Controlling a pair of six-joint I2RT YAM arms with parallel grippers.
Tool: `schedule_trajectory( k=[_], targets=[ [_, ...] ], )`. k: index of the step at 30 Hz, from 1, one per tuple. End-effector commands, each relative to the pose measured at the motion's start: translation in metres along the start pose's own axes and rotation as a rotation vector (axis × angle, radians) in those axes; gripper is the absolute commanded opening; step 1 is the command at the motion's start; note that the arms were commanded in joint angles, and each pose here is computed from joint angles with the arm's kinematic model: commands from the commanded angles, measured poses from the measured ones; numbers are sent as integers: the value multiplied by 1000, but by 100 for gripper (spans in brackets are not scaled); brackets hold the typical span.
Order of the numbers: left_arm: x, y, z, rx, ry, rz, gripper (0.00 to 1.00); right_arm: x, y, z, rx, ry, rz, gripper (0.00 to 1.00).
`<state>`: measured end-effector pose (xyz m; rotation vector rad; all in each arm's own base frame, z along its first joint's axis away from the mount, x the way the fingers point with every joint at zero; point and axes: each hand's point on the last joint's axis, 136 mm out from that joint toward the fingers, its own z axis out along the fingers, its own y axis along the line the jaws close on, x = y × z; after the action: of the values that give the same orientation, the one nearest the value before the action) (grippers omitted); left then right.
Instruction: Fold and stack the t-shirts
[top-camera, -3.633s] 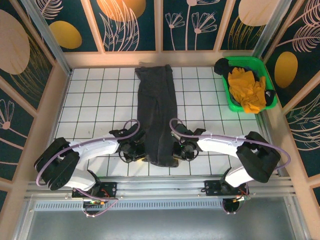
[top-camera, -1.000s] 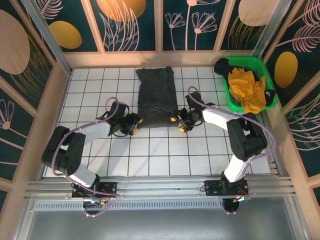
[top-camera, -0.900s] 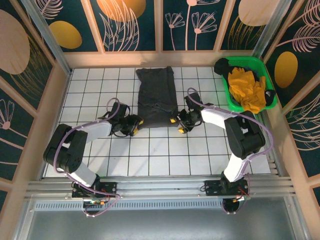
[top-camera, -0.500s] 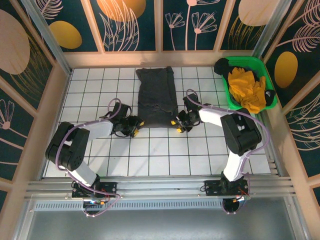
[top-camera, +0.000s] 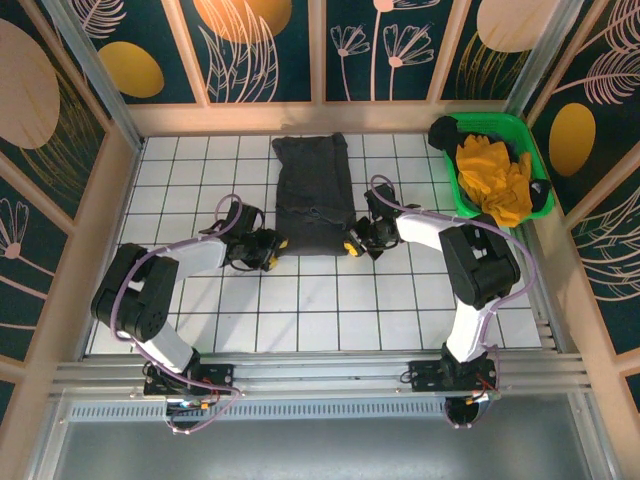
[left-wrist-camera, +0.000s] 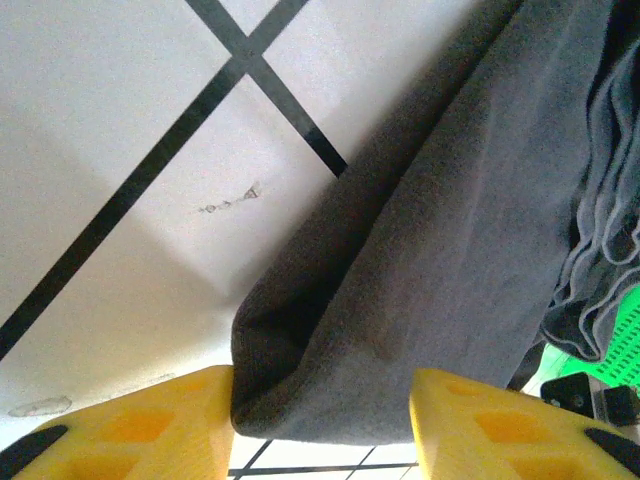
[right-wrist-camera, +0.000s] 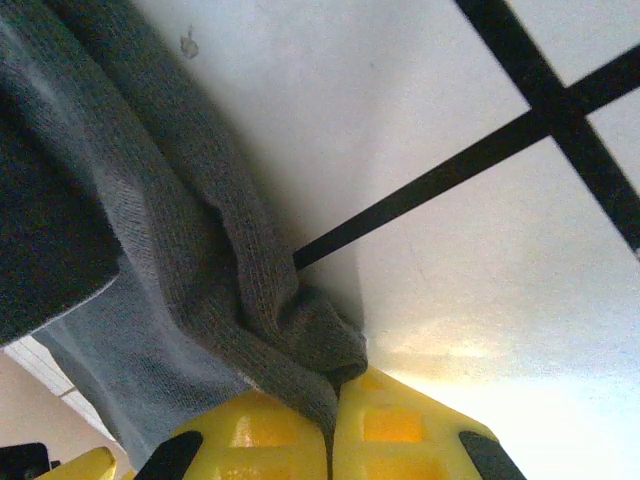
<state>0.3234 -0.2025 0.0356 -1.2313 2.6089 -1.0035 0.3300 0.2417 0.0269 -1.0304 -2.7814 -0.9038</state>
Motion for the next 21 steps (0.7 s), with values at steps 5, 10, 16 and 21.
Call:
schedule_trajectory(
  k=[5,10,16,21],
  targets=[
    [-11,-25,6,12,-36,17,10,-5,11,-16,-14,-54,-49,0],
    [-28,-87,-28,98,-140,89,0,-32,64,-50,-52,-143,-174,0],
    [-44,-143,-80,183,-239,149,0,-54,128,-94,-104,-210,-272,0],
    [-23,-100,-68,166,-143,94,0,-27,111,-79,-113,-119,-248,0]
  ],
)
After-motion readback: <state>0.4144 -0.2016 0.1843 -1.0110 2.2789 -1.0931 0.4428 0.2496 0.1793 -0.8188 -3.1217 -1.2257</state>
